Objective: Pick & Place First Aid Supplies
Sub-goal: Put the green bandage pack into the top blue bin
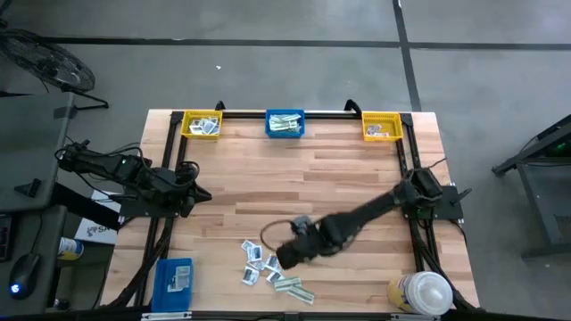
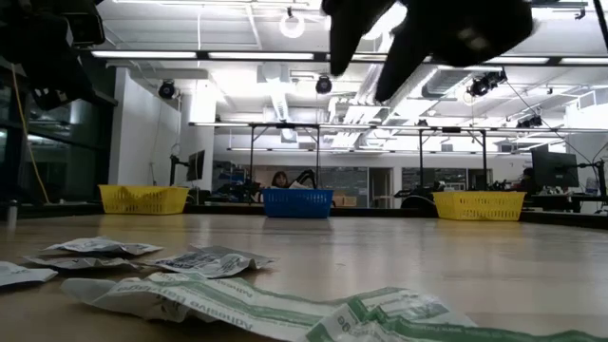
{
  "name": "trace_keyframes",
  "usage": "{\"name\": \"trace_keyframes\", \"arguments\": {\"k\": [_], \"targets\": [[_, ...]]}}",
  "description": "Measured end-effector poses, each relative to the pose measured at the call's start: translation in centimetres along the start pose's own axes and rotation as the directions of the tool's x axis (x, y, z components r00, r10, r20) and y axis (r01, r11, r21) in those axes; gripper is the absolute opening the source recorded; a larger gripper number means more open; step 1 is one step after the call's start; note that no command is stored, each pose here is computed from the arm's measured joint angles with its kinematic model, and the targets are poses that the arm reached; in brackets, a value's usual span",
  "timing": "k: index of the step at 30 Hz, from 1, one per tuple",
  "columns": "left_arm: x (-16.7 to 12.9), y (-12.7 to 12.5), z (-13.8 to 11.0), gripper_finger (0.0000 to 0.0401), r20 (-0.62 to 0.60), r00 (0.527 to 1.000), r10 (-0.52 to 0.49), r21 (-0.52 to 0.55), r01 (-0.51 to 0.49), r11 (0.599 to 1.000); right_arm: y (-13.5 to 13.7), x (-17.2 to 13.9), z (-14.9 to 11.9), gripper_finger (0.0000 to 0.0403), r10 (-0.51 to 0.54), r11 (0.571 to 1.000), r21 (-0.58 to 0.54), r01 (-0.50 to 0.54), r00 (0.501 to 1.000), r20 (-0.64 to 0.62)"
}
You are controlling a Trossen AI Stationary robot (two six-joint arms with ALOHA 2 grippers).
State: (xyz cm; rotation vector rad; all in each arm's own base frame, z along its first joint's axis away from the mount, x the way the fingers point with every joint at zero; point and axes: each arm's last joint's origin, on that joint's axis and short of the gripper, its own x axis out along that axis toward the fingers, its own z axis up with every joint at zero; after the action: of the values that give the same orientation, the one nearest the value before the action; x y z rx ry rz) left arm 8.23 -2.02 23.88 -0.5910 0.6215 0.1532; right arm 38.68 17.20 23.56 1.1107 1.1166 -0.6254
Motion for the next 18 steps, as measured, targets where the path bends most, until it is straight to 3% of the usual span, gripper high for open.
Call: {"name": "trace_keyframes", "arguments": {"k": [9,18], "targets": [[0.0,0.0,0.0,0.0053,0.000,1.000,0.000,0.005,0.000,1.000,0.3,2.5,-6.2,0.0140,0.055,0.998,-0.028,-0.054,0.998,0.011],[0.0,0.0,0.0,0.0053,-0.003,1.000,-0.003,0.004,0.003,1.000,0.0,7.3,-7.7,0.0140,0.027,1.000,0.014,-0.027,0.999,0.023]]}}
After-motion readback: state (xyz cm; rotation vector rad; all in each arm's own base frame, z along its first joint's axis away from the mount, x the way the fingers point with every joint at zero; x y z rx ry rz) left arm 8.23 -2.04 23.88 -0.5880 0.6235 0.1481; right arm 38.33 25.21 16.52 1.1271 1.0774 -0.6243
